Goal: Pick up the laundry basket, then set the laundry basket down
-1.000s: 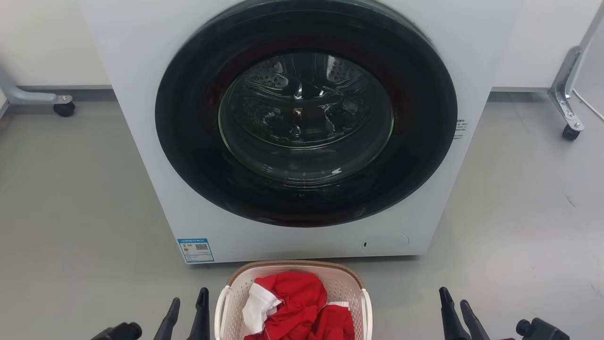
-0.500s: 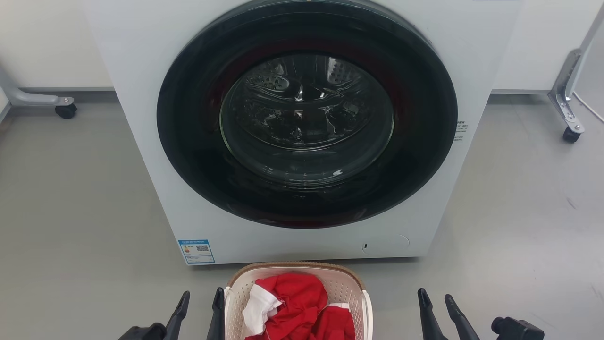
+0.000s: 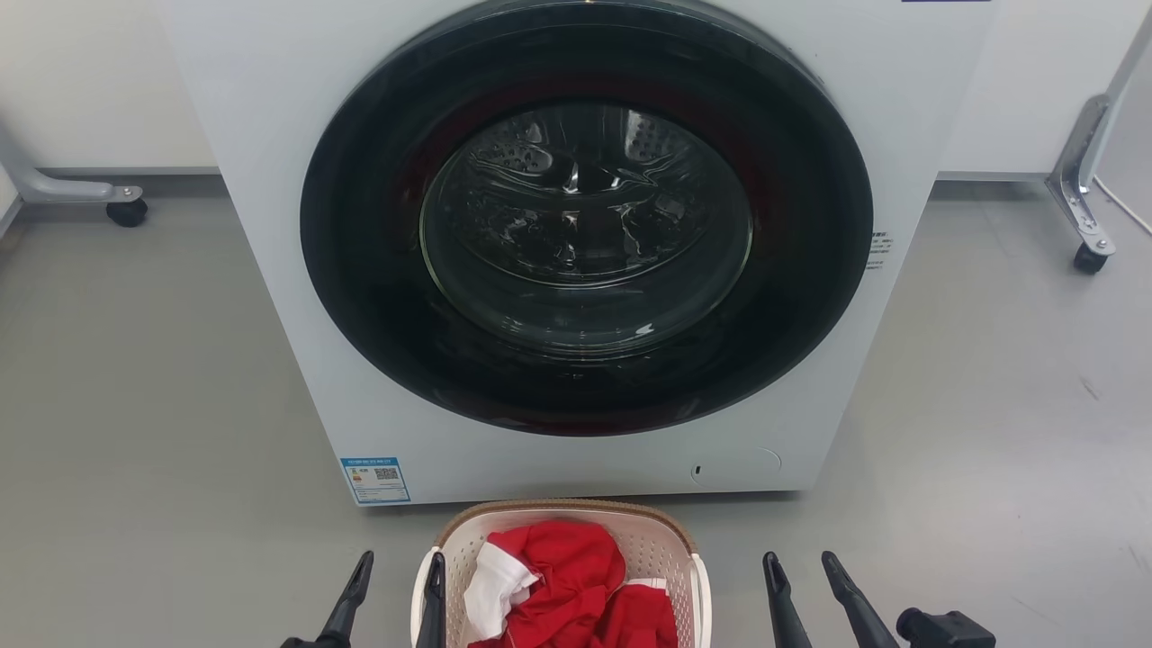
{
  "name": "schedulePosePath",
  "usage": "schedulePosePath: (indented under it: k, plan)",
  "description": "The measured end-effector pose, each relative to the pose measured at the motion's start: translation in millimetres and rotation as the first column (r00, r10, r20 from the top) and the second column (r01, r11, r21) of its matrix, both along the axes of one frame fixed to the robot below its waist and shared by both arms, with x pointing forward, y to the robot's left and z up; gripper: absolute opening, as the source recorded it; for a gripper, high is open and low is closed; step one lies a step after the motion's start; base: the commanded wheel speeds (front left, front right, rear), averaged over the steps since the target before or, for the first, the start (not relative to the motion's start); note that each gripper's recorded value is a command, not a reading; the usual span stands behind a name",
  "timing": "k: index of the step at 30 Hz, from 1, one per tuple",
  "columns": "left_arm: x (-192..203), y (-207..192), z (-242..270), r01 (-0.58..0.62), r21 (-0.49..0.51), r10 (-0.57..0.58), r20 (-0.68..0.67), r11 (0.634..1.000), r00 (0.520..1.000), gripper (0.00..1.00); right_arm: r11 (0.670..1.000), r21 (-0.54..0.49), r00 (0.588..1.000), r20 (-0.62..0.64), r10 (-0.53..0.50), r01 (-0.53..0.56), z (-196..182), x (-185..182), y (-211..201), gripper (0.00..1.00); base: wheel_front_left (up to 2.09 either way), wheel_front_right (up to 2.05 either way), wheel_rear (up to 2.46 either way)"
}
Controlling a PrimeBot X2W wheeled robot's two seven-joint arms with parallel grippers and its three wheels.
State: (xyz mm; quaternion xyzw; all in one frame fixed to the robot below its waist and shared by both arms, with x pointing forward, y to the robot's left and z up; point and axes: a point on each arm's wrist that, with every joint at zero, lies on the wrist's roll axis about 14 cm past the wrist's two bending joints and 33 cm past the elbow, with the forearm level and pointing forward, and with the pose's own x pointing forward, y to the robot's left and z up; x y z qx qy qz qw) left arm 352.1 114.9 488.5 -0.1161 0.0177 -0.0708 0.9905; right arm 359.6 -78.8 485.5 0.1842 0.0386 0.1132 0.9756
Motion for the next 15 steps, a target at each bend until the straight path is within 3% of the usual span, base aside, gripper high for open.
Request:
schedulePosePath:
  k: [15]
  plan:
    - [-3,-3,13,-0.006,0.094,-0.002,0.081,0.996,0.997,1.00,0.993,-0.113,0.995,0.101,-0.002,0.013,15,1,0,1.00,0.00,0.00,0.00]
